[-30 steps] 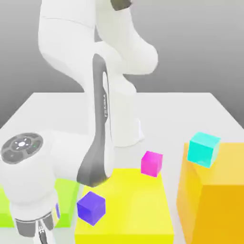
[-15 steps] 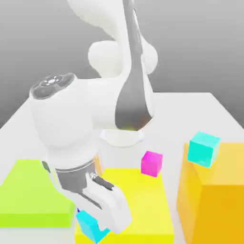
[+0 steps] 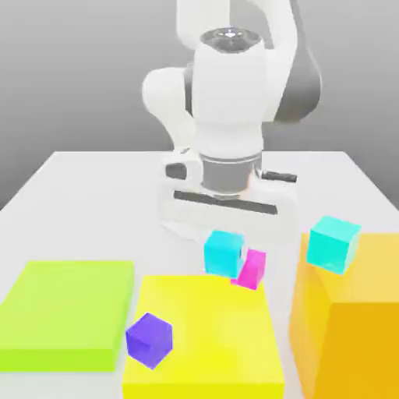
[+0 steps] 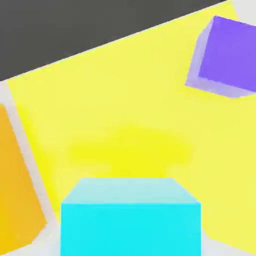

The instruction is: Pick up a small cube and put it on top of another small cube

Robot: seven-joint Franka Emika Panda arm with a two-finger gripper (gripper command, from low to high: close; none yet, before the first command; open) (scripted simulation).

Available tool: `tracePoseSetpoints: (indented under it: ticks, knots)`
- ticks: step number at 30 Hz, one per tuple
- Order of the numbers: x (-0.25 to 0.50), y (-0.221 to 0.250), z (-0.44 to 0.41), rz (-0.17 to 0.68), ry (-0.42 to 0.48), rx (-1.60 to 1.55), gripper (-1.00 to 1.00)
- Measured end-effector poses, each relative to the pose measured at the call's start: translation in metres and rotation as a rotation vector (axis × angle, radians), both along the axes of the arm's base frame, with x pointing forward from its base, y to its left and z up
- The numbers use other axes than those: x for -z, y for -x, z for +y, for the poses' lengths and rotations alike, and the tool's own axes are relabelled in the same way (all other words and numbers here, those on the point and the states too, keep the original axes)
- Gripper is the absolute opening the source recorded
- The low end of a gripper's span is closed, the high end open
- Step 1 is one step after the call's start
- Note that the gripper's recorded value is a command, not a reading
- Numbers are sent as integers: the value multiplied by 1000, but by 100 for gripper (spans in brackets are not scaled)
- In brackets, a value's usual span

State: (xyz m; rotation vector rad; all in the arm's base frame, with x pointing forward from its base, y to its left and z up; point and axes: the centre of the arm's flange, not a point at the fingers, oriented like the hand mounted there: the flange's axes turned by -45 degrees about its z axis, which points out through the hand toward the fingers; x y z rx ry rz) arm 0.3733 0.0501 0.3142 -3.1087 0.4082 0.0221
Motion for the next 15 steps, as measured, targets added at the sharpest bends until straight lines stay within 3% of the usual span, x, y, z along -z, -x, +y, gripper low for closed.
tracePoseSetpoints:
  ticks: [6, 11, 12, 15]
  knots:
    - [-3, 59, 34, -13, 2, -211, -100]
    - [43, 64, 37, -14, 5, -235, -100]
    - [53, 65, 37, -14, 5, -236, 100]
    - [53, 65, 37, -14, 5, -236, 100]
